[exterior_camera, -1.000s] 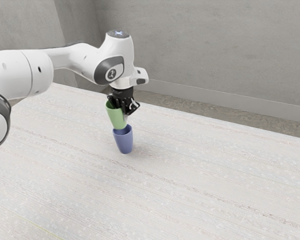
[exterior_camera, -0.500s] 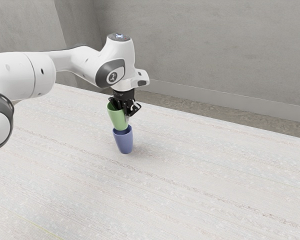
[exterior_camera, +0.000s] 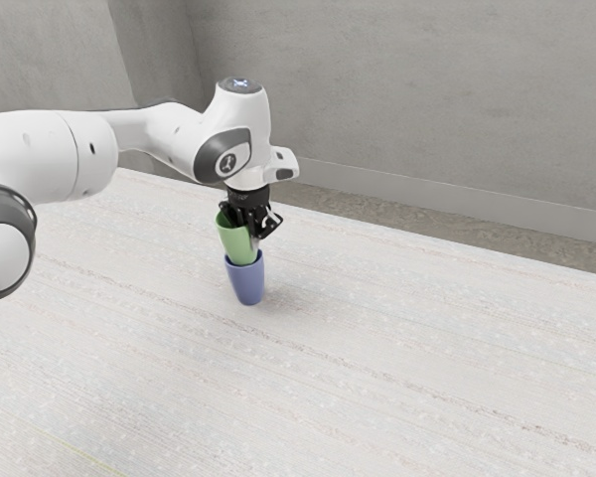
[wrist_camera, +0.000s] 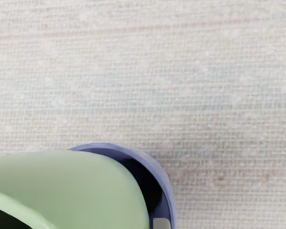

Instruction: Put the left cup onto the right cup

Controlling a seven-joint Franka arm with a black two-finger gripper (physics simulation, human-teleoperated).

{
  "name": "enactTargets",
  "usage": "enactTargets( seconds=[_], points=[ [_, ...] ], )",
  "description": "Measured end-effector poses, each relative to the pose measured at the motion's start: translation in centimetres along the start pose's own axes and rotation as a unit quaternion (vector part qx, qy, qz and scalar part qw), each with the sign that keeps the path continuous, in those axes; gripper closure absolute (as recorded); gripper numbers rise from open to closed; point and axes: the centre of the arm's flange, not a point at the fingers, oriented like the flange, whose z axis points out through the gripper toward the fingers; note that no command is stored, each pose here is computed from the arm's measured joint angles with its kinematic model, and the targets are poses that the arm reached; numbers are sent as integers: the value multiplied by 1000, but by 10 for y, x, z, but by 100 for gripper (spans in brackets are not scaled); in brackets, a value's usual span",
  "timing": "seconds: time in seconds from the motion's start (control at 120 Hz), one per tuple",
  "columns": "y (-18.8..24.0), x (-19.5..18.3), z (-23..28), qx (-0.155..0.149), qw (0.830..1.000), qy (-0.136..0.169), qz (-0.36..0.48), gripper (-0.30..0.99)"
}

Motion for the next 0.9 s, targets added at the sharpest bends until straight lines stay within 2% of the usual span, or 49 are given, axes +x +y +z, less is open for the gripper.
enactTargets(
  seconds=[0.65,0.7,0.9],
  points=[
    [1,0,8,-1,1000,-4,-2,78],
    [1,0,9,-2,1000,-5,-2,74],
    [2,0,10,-4,1000,-6,0,33]
  ],
)
